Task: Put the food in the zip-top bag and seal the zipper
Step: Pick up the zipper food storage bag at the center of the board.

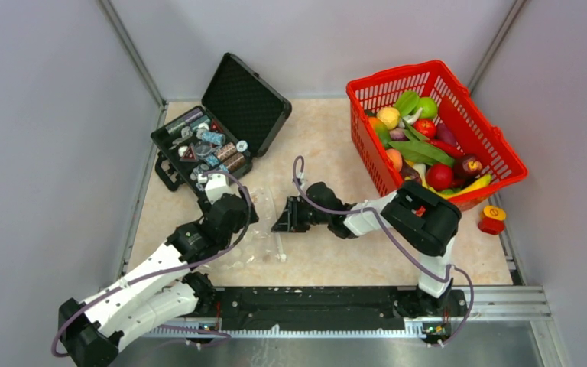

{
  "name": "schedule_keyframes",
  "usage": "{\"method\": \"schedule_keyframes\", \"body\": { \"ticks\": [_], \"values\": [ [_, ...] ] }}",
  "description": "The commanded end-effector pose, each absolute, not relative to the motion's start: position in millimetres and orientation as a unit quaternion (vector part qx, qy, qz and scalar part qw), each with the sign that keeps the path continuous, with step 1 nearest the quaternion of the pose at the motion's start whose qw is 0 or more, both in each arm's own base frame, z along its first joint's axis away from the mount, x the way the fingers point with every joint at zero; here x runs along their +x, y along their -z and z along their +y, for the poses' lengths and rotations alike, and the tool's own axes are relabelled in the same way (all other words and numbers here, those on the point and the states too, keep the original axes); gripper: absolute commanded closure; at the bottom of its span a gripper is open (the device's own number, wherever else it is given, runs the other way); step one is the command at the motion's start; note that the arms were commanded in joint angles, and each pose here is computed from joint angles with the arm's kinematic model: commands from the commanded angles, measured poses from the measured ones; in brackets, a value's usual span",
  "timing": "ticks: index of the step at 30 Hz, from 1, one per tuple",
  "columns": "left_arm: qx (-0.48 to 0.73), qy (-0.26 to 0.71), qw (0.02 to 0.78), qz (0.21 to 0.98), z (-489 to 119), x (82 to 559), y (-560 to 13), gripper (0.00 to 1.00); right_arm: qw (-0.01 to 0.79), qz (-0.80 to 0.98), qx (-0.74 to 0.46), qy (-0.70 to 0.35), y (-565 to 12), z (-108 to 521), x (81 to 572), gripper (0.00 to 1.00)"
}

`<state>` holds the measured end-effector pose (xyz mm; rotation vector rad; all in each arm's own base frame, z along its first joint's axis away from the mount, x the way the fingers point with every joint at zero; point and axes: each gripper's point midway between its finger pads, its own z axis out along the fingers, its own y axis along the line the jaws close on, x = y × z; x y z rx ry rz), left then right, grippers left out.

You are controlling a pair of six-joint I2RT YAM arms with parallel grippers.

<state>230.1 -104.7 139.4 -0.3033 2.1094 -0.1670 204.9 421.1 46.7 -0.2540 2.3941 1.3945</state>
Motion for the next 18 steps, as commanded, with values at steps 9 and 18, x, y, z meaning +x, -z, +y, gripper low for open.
{"method": "schedule_keyframes", "body": {
  "ticks": [9, 18],
  "values": [
    [-0.125, 0.083, 0.484, 0.862, -112.0, 235.5, -139.6, 0.17, 0.177, 0.817, -0.092, -0.54, -57.4, 440.0, 200.0, 0.75],
    [-0.124, 0.092, 0.483, 0.862, -116.8, 239.5, -142.3, 0.16, 0.224, 0.814, -0.147, -0.516, -66.4, 441.3, 192.8, 1.0]
  ]
}}
